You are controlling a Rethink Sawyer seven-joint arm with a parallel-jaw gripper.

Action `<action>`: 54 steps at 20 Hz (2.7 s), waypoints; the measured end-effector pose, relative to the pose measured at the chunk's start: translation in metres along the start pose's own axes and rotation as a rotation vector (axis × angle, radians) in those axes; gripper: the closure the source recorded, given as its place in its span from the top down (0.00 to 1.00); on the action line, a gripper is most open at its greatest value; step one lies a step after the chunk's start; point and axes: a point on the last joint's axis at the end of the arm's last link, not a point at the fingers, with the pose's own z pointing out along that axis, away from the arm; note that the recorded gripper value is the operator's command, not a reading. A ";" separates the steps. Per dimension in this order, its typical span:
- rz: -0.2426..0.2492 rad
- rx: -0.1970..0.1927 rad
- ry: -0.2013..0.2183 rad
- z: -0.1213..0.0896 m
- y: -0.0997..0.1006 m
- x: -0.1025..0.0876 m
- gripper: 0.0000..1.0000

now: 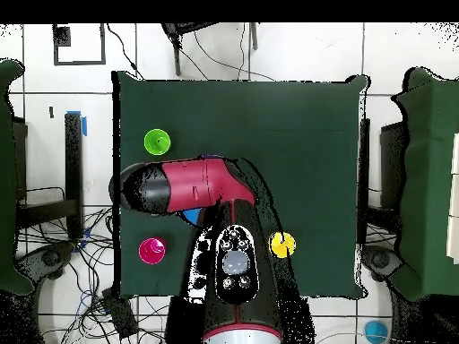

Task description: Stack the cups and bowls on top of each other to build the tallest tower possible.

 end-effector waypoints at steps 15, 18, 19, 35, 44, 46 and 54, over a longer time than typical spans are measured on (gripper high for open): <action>-0.001 -0.007 -0.011 -0.002 -0.001 0.003 0.00; -0.001 -0.007 -0.009 -0.001 -0.002 0.004 0.00; -0.001 -0.006 -0.008 -0.001 -0.002 0.005 0.00; -0.002 -0.006 -0.007 0.000 -0.002 0.005 0.00; -0.002 -0.006 -0.007 0.000 -0.002 0.005 0.00; -0.001 -0.006 -0.007 0.000 -0.002 0.005 0.00; 0.005 -0.008 -0.008 0.001 -0.006 0.003 0.00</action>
